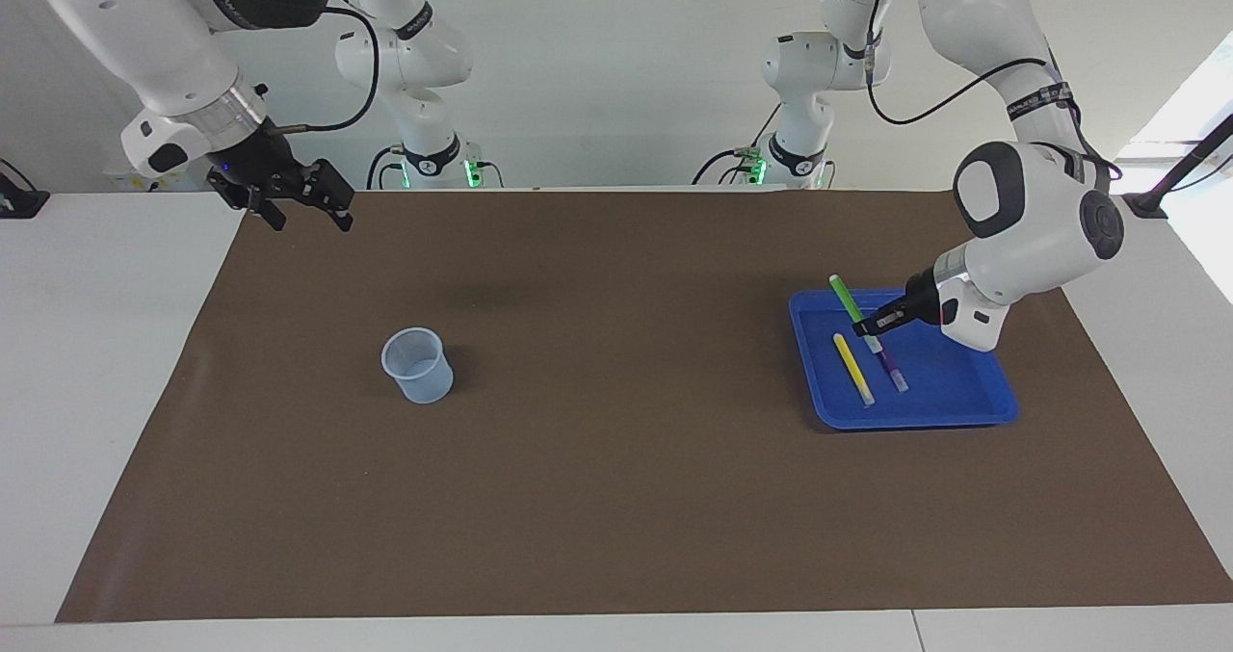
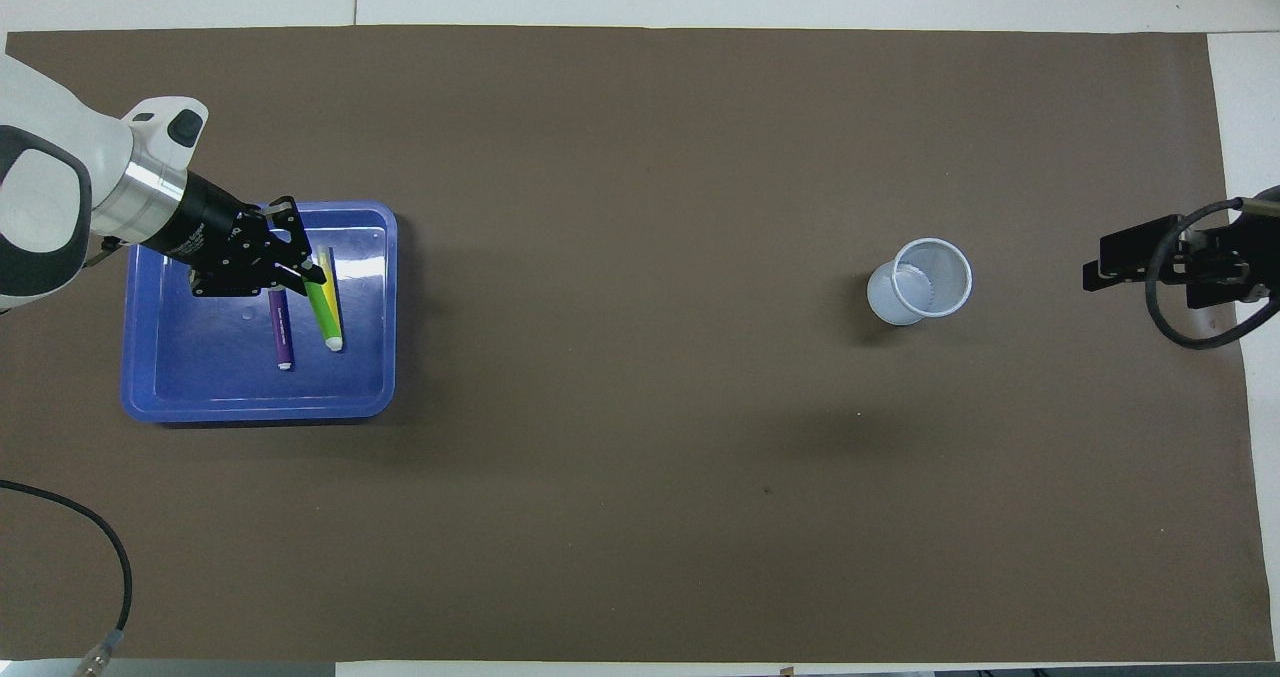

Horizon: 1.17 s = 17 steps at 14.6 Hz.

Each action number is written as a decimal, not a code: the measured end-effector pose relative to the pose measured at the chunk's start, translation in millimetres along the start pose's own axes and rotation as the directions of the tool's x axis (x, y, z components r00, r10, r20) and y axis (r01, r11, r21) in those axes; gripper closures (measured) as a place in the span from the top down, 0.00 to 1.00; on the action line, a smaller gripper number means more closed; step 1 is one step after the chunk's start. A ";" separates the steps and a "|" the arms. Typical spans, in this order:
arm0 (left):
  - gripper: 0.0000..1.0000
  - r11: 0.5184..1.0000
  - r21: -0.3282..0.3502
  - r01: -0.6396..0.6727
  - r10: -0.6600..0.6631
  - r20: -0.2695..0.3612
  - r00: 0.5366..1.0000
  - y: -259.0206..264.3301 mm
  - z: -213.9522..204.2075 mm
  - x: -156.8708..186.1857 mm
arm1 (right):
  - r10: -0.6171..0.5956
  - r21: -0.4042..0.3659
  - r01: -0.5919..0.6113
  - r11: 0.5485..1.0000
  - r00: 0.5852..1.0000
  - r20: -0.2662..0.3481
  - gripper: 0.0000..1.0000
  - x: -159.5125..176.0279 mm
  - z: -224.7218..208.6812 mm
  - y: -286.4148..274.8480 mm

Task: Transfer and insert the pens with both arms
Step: 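Lift the green pen with the left gripper while the right gripper approaches, then grasp the green pen's free end with the right gripper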

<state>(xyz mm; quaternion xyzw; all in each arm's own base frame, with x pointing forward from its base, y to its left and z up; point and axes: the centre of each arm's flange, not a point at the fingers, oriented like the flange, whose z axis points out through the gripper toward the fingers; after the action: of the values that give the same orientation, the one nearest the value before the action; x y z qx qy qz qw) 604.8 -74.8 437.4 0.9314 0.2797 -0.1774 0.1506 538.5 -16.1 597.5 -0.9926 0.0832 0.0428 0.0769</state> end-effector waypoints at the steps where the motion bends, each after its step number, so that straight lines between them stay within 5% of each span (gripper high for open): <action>1: 0.17 0.996 -0.042 0.073 -0.072 0.036 0.997 6.6 -6.7 -10.4 | 0.007 0.019 -0.007 1.000 1.000 0.004 1.00 -1.7 1.0 -2.8; 4: 0.17 0.955 -0.123 0.270 -0.248 0.169 0.954 28.5 -17.6 -42.3 | 0.066 0.038 -0.066 0.997 0.998 0.016 1.00 -7.8 3.8 -27.6; 10: 0.17 0.818 -0.082 0.570 -0.512 0.349 0.785 109.0 9.8 -120.5 | 0.277 0.176 -0.296 0.939 0.953 0.125 1.00 -22.3 8.5 -88.2; 13: 0.17 0.749 -0.073 0.659 -0.590 0.378 0.713 137.8 33.9 -148.1 | 0.365 0.210 -0.401 0.892 0.911 0.189 1.00 -30.0 8.0 -111.6; 17: 0.17 0.651 -0.117 0.750 -0.662 0.396 0.637 170.9 77.5 -201.2 | 0.321 0.221 -0.360 0.906 0.927 0.195 1.00 -51.3 13.6 -170.0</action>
<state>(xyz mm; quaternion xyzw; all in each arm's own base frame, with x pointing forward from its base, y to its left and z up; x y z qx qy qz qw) 526.8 -334.7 482.7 0.6735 0.6177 -0.3297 0.2370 516.3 159.8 613.9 -0.9385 0.2541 0.1210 0.2002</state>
